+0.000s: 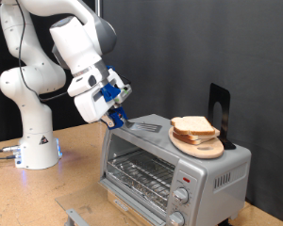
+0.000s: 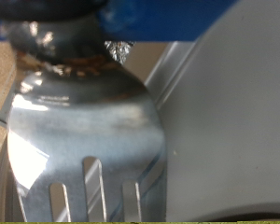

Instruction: Make a piece of toast with the oven

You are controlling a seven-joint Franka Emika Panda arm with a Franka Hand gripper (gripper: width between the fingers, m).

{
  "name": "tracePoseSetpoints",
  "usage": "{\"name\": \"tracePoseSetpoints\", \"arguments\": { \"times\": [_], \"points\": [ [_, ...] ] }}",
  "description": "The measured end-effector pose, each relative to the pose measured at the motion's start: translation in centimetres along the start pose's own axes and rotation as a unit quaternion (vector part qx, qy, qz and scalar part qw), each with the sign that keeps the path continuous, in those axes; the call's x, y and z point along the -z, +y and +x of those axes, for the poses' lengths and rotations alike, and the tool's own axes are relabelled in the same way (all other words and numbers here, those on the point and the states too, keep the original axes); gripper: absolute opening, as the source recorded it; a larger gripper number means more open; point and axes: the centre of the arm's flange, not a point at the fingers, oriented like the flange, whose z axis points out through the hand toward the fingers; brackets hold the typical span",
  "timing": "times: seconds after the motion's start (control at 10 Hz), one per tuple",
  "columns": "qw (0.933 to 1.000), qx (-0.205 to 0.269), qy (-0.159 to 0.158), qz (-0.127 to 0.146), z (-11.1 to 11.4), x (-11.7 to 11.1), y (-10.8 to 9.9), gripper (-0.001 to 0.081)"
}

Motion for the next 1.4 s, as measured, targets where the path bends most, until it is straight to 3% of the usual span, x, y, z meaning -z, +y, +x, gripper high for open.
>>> {"name": "tracePoseSetpoints", "arguments": {
  "times": [0.4,0.7,1.4],
  "points": [
    [0.9999,0.011,-0.001,-0.003,0.8,-1.2,-1.6,0.043],
    [0.9998,0.018,-0.001,0.009,0.8,-1.6,-2.7,0.043],
    [0.9992,0.032,-0.013,0.019,0.1,-1.4,-3.5,0.043]
  ]
}}
